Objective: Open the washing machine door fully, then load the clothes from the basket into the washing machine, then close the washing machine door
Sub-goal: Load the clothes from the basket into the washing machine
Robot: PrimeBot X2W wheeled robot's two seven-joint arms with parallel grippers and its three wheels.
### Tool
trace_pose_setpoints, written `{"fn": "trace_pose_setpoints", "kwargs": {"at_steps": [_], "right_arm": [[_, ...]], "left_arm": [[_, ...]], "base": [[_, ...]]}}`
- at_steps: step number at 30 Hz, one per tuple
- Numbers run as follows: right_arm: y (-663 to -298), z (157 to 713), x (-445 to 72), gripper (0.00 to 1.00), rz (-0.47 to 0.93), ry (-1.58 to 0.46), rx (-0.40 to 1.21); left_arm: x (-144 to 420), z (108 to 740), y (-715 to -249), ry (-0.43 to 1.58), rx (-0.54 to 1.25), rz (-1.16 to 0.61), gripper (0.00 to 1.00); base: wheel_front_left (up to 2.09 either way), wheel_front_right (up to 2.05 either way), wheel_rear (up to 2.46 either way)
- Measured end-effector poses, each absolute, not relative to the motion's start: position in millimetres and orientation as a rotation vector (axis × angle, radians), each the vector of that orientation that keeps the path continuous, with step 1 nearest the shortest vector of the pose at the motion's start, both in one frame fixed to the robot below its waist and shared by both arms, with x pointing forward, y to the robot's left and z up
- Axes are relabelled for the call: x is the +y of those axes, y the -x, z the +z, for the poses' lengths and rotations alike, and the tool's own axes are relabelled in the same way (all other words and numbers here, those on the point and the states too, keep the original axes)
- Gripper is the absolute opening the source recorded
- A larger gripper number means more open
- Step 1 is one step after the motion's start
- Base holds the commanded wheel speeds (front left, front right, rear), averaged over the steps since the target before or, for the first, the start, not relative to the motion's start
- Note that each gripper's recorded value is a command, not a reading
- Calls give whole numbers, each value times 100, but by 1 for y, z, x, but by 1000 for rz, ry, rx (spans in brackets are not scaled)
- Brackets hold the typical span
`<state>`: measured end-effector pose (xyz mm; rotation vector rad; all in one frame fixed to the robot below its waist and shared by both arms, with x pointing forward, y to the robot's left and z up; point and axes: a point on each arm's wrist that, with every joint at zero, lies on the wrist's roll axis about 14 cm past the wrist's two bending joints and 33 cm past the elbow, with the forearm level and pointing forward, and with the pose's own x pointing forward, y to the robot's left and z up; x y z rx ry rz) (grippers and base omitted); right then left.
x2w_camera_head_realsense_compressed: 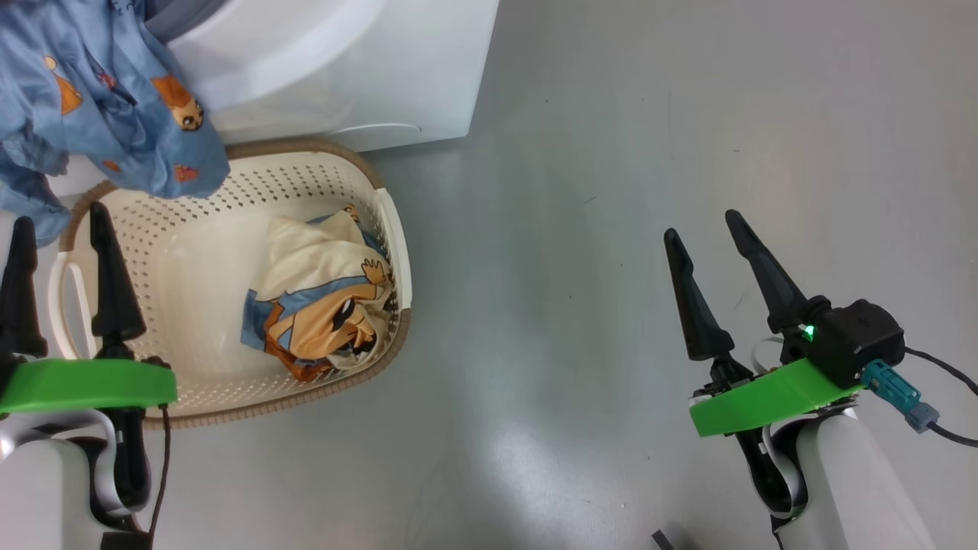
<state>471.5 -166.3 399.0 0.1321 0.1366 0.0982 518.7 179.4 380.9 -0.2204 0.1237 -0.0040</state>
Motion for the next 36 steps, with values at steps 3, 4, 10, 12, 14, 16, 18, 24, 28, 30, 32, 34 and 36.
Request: {"fn": "trace_pose_setpoints", "kwargs": {"at_steps": [3, 4, 10, 12, 14, 16, 18, 24, 28, 30, 32, 34, 36], "right_arm": [[-469, 396, -166, 100, 98, -133, 147], [-468, 396, -166, 100, 98, -133, 149], [-467, 394, -167, 100, 95, -131, 155], [-466, 392, -166, 100, 98, -131, 160], [-466, 390, -166, 100, 99, -131, 165], [-465, 389, -167, 100, 97, -130, 170], [-465, 387, -168, 100, 94, -129, 175], [-463, 382, -171, 100, 84, -129, 188], [-462, 381, -173, 100, 80, -127, 193], [-461, 380, -174, 100, 78, -125, 196], [-460, 380, -175, 100, 76, -124, 198], [-462, 381, -175, 100, 76, -127, 193], [-463, 382, -176, 100, 77, -126, 190]], "left_arm": [[178, 379, -518, 223, 128, -9, 100], [178, 378, -517, 219, 130, -10, 100], [179, 359, -514, 188, 187, -11, 100], [178, 351, -514, 188, 211, -7, 100], [179, 345, -518, 188, 223, -5, 100], [180, 342, -525, 183, 227, -4, 100], [181, 341, -534, 177, 227, -4, 100], [188, 330, -556, 175, 261, 24, 100], [191, 326, -571, 181, 273, 41, 100], [193, 324, -579, 175, 277, 44, 100], [194, 322, -585, 171, 282, 52, 100], [194, 318, -589, 170, 293, 55, 100], [195, 316, -591, 168, 298, 56, 100]], "base": [[0, 0, 0], [0, 0, 0], [0, 0, 0], [0, 0, 0], [0, 0, 0], [0, 0, 0], [0, 0, 0], [0, 0, 0], [0, 0, 0], [0, 0, 0], [0, 0, 0], [0, 0, 0], [0, 0, 0]]}}
